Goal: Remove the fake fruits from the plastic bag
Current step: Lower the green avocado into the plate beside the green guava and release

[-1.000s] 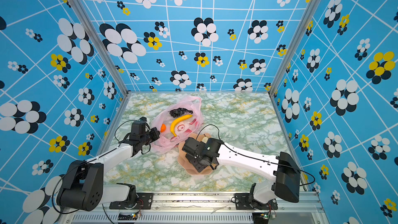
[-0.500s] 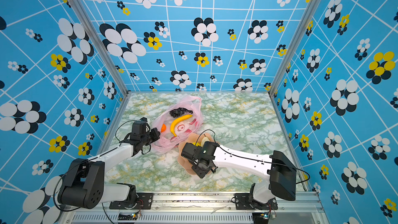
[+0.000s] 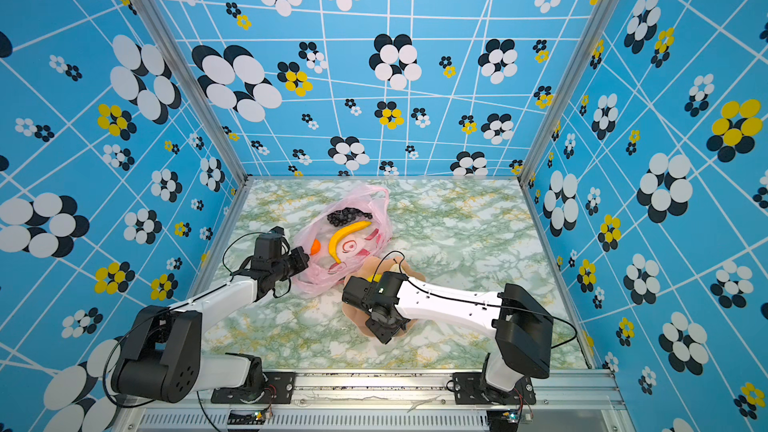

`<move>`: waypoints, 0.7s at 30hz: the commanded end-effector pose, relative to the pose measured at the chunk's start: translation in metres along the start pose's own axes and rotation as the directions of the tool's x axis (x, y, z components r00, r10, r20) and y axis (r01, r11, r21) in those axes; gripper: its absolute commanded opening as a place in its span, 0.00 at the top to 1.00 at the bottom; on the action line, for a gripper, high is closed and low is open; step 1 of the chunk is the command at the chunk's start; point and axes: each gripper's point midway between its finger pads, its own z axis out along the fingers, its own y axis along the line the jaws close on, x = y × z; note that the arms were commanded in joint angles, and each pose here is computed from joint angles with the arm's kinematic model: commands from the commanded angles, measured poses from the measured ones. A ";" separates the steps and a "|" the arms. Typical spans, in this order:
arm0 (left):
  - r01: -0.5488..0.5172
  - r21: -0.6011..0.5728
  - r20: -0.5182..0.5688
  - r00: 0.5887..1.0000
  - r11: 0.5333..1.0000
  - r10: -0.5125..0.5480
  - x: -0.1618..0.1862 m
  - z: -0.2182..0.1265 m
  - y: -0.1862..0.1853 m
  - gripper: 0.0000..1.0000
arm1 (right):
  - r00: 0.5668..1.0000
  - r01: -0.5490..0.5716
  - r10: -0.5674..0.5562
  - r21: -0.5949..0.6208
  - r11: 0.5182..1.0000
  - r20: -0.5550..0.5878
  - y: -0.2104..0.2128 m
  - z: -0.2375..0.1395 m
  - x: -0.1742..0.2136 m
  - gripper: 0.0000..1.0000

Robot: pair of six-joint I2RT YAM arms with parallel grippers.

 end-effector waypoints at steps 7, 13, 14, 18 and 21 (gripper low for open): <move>-0.024 -0.002 0.015 1.000 1.000 0.024 -0.008 -0.004 -0.005 1.00 | 1.000 -0.018 0.019 0.059 0.998 -0.004 -0.005 0.001 -0.010 0.44; -0.027 -0.004 0.025 0.999 1.000 0.027 -0.009 -0.006 -0.005 1.00 | 1.000 -0.019 0.020 0.071 0.997 -0.020 -0.005 0.005 -0.010 0.41; -0.027 -0.005 0.028 0.999 1.000 0.027 -0.009 -0.007 -0.005 1.00 | 1.000 -0.021 0.022 0.071 0.997 -0.017 -0.005 0.005 -0.010 0.39; -0.027 -0.004 0.030 0.999 1.000 0.027 -0.010 -0.007 -0.005 1.00 | 1.000 -0.022 0.024 0.081 0.996 -0.012 -0.007 0.004 -0.010 0.29; -0.029 -0.003 0.027 0.999 1.000 0.029 -0.009 -0.006 -0.005 1.00 | 1.000 -0.025 0.026 0.087 0.996 -0.009 -0.009 0.001 -0.010 0.28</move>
